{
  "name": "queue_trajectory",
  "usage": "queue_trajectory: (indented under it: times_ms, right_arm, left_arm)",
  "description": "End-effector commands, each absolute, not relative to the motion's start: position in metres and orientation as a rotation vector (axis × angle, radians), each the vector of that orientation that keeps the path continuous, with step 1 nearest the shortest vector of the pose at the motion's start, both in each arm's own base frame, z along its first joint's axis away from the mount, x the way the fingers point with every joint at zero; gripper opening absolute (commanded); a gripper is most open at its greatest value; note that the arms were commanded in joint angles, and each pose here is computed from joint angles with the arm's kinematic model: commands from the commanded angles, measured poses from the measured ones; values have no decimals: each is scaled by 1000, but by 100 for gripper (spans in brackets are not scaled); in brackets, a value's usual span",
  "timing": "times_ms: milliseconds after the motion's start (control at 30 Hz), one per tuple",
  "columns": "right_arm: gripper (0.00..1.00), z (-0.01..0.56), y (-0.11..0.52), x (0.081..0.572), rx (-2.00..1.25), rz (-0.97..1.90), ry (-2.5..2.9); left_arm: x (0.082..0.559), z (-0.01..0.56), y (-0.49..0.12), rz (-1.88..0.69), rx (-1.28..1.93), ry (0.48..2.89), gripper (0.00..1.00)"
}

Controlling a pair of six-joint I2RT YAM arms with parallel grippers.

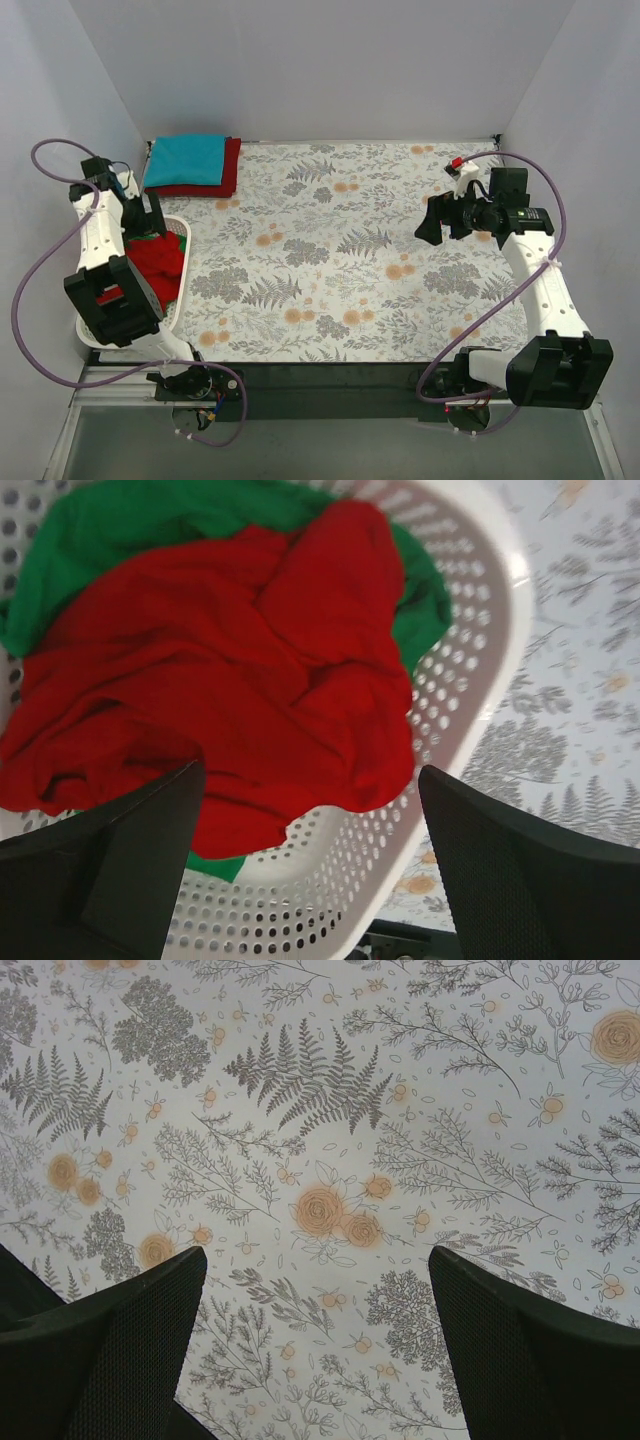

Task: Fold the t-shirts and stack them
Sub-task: Grab the tshirt from the pile

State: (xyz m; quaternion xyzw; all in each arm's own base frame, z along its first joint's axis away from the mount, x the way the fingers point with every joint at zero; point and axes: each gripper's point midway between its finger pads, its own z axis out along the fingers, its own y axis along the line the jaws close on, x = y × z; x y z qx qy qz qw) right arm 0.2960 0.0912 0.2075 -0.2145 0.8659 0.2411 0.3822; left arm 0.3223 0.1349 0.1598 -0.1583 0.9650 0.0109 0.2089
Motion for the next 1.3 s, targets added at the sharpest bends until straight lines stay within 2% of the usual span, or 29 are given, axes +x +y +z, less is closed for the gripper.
queue_trajectory:
  times_ms: [0, 267, 567, 667, 800, 900, 933, 1000, 1033, 1267]
  right_arm:
    - [98, 226, 95, 309, -559, 635, 2145]
    - [98, 226, 96, 313, -547, 651, 2153]
    - [98, 221, 95, 310, -537, 646, 2170]
    - [98, 221, 94, 310, -536, 637, 2174]
    - [98, 222, 92, 311, -545, 625, 2175]
    - [98, 221, 92, 311, -551, 624, 2177]
    - [98, 222, 92, 311, -554, 625, 2176]
    - [98, 222, 92, 311, -558, 623, 2176]
    - [98, 223, 92, 310, -560, 625, 2173]
    - [98, 225, 94, 309, -580, 632, 2164]
  left_arm:
    - [296, 158, 150, 224, -414, 2702, 87]
    - [277, 106, 145, 227, -356, 2776, 88]
    - [301, 89, 157, 243, -272, 2748, 89]
    - [307, 82, 159, 236, -272, 2756, 85]
    - [315, 78, 161, 218, -276, 2765, 74]
    - [319, 85, 160, 205, -276, 2752, 58]
    - [321, 90, 160, 200, -279, 2738, 43]
    - [327, 109, 153, 146, -267, 2700, 24]
    - [329, 122, 150, 134, -269, 2669, 1]
    - [343, 231, 126, 12, -244, 2446, 0]
